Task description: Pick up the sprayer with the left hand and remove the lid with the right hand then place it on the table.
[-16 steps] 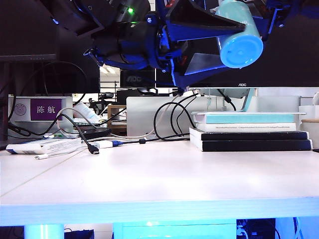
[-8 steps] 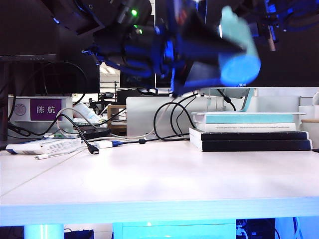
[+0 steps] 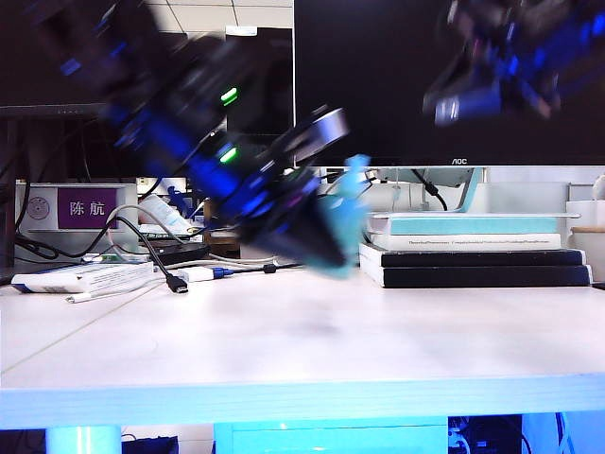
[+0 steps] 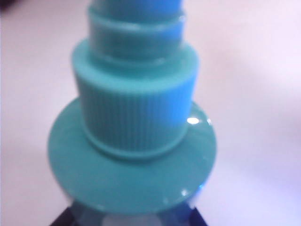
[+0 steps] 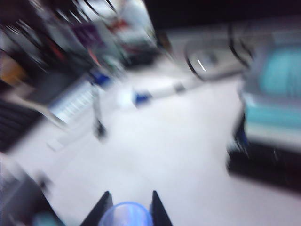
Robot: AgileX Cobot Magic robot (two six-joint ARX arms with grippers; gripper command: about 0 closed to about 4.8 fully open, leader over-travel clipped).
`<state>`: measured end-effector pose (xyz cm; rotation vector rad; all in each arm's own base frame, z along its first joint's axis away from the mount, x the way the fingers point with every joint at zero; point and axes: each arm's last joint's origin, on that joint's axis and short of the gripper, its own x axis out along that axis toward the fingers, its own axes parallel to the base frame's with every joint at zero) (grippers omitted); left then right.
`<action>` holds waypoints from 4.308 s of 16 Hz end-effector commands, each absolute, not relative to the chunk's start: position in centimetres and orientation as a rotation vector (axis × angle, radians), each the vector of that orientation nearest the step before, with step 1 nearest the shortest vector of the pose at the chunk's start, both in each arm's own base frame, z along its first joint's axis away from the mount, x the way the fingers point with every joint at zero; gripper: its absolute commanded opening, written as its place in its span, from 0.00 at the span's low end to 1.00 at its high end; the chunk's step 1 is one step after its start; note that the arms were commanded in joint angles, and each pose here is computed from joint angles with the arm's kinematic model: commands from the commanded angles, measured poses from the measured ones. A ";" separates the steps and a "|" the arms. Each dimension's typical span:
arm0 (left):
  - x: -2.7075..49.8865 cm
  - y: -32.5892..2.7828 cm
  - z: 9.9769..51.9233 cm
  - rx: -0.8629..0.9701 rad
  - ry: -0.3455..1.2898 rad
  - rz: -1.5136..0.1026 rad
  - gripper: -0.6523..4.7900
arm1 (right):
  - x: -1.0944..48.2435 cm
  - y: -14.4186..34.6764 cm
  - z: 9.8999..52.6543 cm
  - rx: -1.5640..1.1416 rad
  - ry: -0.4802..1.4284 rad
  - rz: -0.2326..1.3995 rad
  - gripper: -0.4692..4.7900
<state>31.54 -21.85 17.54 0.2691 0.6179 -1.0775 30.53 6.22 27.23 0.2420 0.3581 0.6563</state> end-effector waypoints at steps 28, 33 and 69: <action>31.7 -18.1 10.4 0.093 0.312 -0.791 1.00 | 34.3 8.4 12.3 0.275 0.552 0.501 1.00; 31.6 -17.7 14.8 0.086 0.207 -0.671 1.00 | 34.4 8.4 15.9 0.294 0.374 0.501 1.00; 21.1 -11.0 32.5 0.188 -0.013 -0.499 1.00 | 28.5 7.2 24.6 0.221 0.433 0.506 1.00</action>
